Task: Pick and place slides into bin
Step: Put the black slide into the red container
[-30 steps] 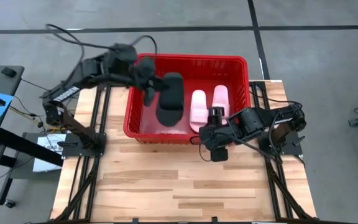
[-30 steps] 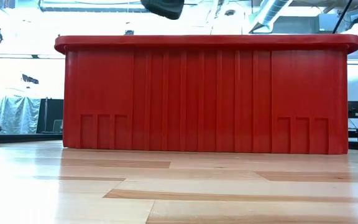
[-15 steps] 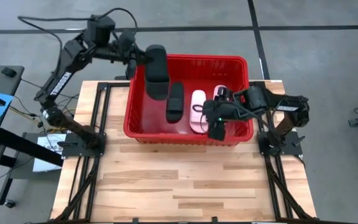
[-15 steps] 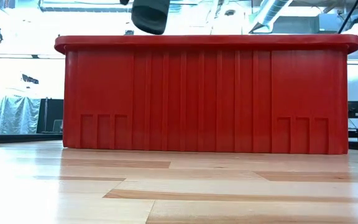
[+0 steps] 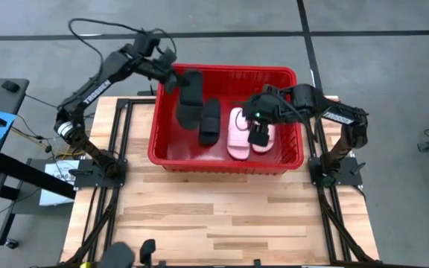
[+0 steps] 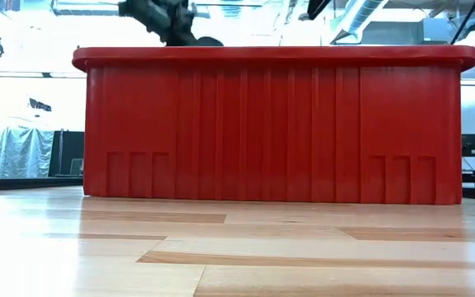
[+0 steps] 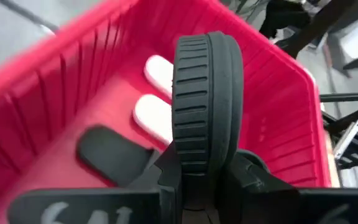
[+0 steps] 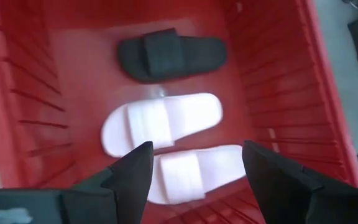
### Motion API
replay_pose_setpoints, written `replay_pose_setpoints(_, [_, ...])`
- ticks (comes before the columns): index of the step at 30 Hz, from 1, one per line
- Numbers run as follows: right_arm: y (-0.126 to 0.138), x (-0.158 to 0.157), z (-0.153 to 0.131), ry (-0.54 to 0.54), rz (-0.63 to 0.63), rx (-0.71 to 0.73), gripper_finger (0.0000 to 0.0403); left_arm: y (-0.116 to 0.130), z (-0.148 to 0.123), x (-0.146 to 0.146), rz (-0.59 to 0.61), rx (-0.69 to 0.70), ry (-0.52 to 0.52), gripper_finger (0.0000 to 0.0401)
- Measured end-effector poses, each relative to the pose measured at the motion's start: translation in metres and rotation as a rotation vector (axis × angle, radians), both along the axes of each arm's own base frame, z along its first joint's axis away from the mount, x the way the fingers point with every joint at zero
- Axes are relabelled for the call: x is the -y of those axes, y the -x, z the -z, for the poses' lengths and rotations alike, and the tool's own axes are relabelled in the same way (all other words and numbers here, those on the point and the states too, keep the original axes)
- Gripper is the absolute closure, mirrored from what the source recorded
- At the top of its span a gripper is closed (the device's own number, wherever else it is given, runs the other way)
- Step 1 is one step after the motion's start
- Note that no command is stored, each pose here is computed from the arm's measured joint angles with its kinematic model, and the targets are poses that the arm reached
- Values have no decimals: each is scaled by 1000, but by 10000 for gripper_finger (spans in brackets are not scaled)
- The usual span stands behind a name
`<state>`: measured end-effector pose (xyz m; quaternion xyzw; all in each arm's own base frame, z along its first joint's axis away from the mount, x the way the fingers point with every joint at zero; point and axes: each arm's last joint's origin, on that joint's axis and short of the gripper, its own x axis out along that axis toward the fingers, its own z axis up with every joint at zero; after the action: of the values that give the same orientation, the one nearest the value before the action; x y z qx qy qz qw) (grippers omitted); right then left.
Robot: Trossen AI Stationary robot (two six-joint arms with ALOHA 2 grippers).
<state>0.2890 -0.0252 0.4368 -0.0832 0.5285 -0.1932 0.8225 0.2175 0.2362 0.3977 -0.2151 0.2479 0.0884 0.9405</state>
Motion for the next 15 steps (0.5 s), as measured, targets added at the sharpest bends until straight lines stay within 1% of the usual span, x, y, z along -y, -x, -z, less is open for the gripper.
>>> replay_pose_setpoints(4, [2, 14, 0, 12, 21, -12, 163, 0, 34, -9, -4, 10, 98, 360])
replay_pose_setpoints(8, [3, 23, 0, 19, 30, -24, 163, -3, 60, -12, -14, 12, 148, 360])
replay_pose_setpoints(10, [4, 26, 0, 19, 35, -25, 163, -2, 72, -10, -14, -11, 176, 360])
replay_pose_setpoints(12, [4, 28, 0, 21, 36, -28, 163, 0, 85, -9, -16, -37, 199, 360])
replay_pose_setpoints(15, [4, 28, 0, 24, 31, -32, 163, 1, 96, -8, -6, -43, 184, 360])
